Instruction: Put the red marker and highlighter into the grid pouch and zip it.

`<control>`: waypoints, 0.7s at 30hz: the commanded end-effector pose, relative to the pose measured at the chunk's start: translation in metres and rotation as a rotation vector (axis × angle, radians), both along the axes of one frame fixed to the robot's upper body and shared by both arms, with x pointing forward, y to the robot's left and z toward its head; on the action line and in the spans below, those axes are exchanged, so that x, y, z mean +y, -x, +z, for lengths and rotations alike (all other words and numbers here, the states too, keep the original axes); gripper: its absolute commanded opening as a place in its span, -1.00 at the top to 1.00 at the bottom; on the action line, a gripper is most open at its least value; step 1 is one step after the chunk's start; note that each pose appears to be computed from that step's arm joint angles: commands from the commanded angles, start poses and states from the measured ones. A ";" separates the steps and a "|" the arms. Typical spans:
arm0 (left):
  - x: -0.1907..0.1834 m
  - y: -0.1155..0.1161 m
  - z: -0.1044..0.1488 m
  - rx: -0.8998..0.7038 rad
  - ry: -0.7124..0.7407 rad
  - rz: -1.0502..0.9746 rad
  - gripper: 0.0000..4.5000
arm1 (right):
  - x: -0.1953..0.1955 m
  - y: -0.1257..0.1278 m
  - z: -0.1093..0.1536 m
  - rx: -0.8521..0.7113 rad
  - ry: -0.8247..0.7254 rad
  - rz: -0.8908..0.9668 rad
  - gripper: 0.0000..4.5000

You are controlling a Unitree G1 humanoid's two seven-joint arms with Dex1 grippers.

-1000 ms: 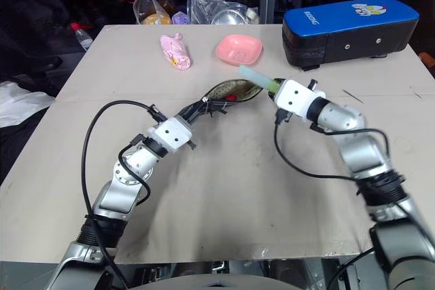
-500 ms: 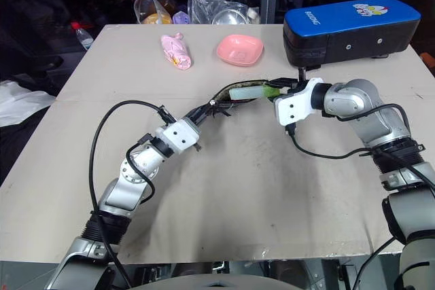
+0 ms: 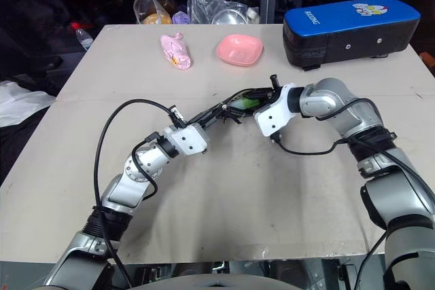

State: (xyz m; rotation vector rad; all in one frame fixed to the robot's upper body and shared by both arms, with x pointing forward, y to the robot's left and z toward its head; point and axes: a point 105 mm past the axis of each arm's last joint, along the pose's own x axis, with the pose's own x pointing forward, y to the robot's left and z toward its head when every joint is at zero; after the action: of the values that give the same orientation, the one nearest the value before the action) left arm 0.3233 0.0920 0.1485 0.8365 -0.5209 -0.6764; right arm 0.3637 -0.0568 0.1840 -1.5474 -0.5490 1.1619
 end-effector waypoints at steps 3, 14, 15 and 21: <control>-0.002 -0.003 0.005 0.041 0.118 0.020 1.00 | 0.000 -0.008 0.037 0.048 -0.219 -0.068 -0.85; -0.005 -0.014 0.002 0.093 0.194 0.041 1.00 | -0.077 -0.014 0.087 0.326 -0.523 -0.366 -0.98; -0.005 -0.014 0.003 0.093 0.197 0.038 1.00 | -0.084 -0.012 0.086 0.363 -0.552 -0.397 -0.98; -0.011 -0.013 0.007 0.100 0.231 0.020 1.00 | -0.084 0.024 0.050 0.788 -0.652 -0.460 -0.98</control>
State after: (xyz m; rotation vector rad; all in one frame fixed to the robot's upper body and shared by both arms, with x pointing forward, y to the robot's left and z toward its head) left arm 0.3381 0.0840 0.1407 0.6177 -0.4354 -0.6324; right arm 0.3541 -0.1494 0.2227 -0.6153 -0.0054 0.9366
